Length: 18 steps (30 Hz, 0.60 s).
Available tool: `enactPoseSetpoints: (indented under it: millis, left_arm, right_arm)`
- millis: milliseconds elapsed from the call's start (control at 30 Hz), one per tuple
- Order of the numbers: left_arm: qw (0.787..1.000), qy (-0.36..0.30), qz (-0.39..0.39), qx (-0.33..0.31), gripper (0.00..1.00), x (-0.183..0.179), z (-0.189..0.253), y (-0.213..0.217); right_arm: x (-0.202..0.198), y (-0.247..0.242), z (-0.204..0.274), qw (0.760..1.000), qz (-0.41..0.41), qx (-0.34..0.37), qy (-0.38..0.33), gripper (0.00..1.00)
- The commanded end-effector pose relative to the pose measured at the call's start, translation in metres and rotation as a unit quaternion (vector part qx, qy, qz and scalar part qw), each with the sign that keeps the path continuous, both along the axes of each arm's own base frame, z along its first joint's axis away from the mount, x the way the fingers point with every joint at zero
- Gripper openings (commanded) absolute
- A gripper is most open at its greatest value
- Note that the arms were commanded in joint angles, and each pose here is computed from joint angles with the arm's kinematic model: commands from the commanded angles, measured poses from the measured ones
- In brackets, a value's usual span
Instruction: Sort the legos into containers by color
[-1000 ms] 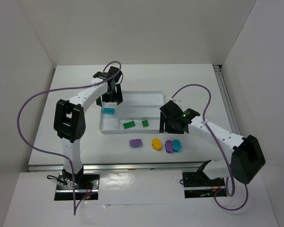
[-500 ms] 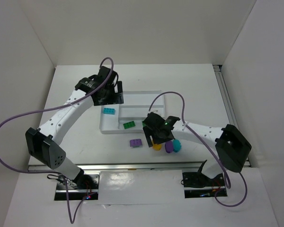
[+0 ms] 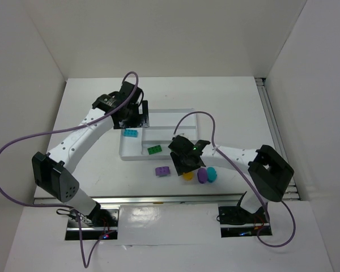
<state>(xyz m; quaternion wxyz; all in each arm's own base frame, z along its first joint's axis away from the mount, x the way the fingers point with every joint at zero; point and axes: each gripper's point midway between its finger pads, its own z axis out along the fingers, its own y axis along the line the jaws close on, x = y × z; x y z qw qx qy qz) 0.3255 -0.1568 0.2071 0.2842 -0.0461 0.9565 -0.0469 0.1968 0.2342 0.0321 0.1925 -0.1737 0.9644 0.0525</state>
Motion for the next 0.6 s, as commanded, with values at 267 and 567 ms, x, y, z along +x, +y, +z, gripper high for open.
enactPoseSetpoints:
  millis: [267, 567]
  left_arm:
    - [1.0, -0.005, -0.011, 0.0, 1.0, 0.002, 0.004, -0.004]
    - [1.0, -0.022, 0.017, -0.001, 1.0, 0.01, 0.015, 0.018]
  right_arm:
    - [0.02, 0.001, 0.057, 0.997, -0.019, 0.02, -0.069, 0.39]
    - [0.117, 0.012, 0.133, 0.983, -0.069, 0.068, -0.157, 0.39]
